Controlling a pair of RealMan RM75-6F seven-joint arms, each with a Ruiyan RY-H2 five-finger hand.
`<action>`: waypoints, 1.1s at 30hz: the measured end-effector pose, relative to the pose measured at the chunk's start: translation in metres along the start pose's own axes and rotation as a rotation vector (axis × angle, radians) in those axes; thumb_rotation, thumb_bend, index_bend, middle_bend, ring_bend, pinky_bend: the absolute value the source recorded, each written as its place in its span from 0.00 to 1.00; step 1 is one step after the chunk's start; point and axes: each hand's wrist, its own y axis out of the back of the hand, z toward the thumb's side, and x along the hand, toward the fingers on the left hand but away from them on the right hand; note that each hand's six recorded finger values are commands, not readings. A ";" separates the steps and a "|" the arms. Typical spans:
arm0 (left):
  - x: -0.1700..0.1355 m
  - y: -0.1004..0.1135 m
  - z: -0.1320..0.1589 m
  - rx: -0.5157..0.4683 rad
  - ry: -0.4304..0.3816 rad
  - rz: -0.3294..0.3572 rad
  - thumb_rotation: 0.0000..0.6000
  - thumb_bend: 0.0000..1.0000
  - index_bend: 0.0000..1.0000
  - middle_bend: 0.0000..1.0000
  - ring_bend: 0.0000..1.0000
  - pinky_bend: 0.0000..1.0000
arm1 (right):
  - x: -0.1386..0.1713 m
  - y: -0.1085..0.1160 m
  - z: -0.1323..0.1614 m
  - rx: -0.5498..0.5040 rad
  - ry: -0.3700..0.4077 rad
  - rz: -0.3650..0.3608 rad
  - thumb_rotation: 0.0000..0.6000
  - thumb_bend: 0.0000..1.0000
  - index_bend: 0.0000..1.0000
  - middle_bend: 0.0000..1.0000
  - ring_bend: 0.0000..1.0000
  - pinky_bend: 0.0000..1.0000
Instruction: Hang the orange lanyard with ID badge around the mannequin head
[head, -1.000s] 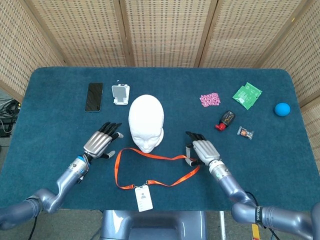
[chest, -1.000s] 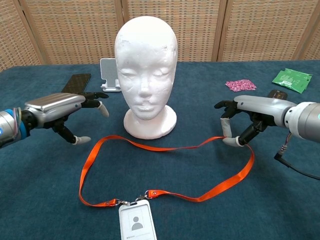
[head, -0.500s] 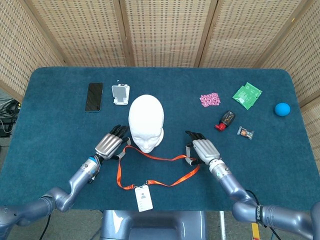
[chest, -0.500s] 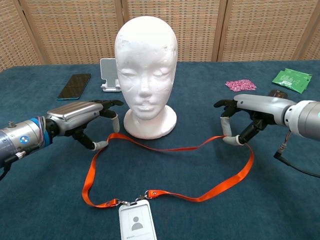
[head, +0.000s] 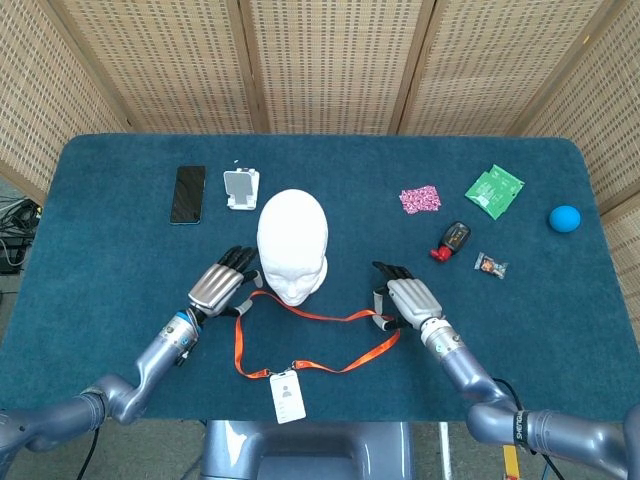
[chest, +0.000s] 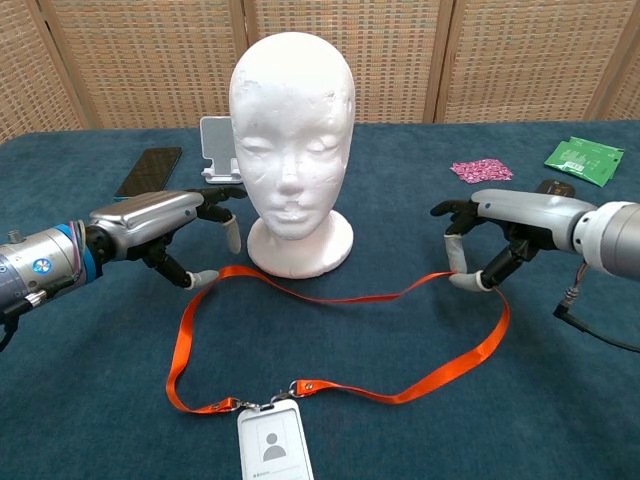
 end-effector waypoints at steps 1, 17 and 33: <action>0.001 -0.001 0.001 -0.001 0.001 -0.004 1.00 0.36 0.42 0.00 0.00 0.00 | 0.000 0.000 0.000 0.001 0.000 0.001 1.00 0.71 0.72 0.00 0.00 0.00; 0.016 -0.017 0.004 0.010 0.056 -0.016 1.00 0.38 0.47 0.00 0.00 0.00 | 0.001 -0.002 -0.002 -0.006 -0.003 0.004 1.00 0.71 0.72 0.00 0.00 0.00; 0.015 -0.019 0.003 0.015 0.062 -0.019 1.00 0.46 0.62 0.00 0.00 0.00 | 0.003 0.003 -0.003 -0.012 -0.001 -0.003 1.00 0.71 0.72 0.00 0.00 0.00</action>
